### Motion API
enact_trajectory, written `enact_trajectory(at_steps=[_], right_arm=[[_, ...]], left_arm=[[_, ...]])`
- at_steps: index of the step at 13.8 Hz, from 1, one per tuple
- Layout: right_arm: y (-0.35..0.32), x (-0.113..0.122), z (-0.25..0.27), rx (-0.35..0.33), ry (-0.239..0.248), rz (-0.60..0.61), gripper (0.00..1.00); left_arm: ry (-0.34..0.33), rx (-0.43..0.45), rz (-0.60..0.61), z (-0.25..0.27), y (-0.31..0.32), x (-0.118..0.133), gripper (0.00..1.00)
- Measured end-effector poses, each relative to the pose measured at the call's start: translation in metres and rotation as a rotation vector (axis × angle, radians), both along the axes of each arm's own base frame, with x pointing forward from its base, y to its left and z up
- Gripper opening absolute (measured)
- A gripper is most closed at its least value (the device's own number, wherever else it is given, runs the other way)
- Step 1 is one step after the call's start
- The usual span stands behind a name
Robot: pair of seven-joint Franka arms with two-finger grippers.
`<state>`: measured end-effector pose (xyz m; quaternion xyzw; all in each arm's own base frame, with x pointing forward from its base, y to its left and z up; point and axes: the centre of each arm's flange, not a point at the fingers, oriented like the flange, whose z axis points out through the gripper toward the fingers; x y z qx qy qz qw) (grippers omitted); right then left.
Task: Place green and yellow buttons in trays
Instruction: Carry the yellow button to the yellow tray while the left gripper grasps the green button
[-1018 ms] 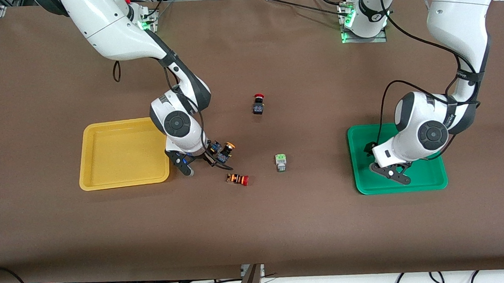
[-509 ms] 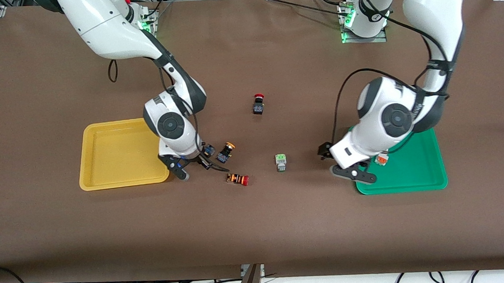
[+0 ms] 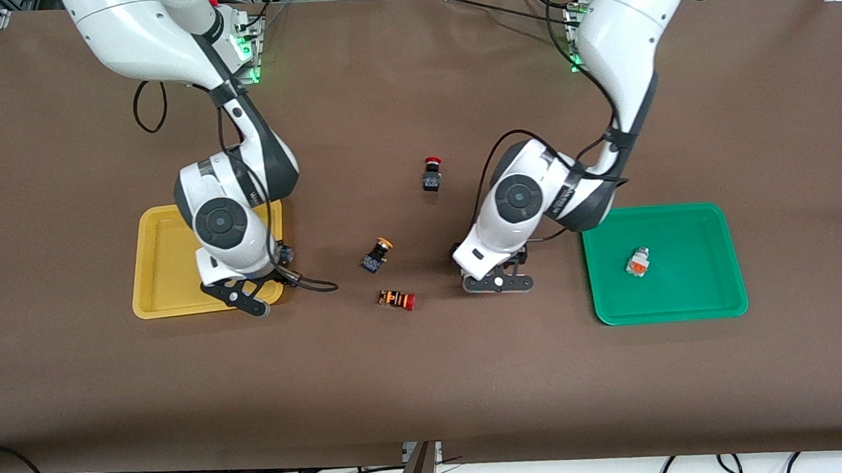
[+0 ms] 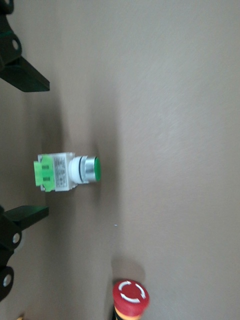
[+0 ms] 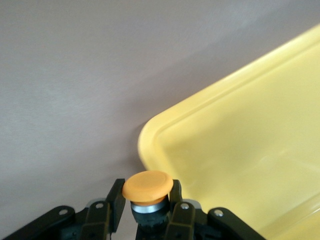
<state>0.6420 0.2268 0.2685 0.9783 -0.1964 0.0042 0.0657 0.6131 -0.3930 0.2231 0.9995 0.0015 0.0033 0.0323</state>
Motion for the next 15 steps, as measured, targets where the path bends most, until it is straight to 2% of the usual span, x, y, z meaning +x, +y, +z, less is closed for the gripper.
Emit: enact_trajectory(at_steps=[3,6,9,11,12,15], right_arm=[[-0.041,0.009,0.01,-0.008,0.043,0.094,0.4],[-0.09,0.012,0.015,0.01,0.075,0.166,0.4],[-0.149,0.01,0.013,0.048,0.107,0.242,0.4],[-0.185,0.006,0.003,0.059,0.085,0.29,0.4],[-0.204,0.002,-0.007,0.063,0.069,0.314,0.4],[-0.247,-0.009,-0.027,0.068,0.052,0.36,0.4]], left_arm=[[-0.072,-0.012,0.007,-0.025,-0.02,-0.006,1.0],[-0.073,-0.002,0.006,-0.038,-0.02,-0.008,1.0],[-0.071,0.001,0.007,-0.039,-0.02,-0.008,0.69],[-0.067,0.005,0.007,-0.041,-0.018,-0.008,0.45],[-0.067,0.006,0.008,-0.041,-0.018,-0.008,0.41],[-0.028,0.055,0.011,-0.036,-0.009,-0.005,0.41]])
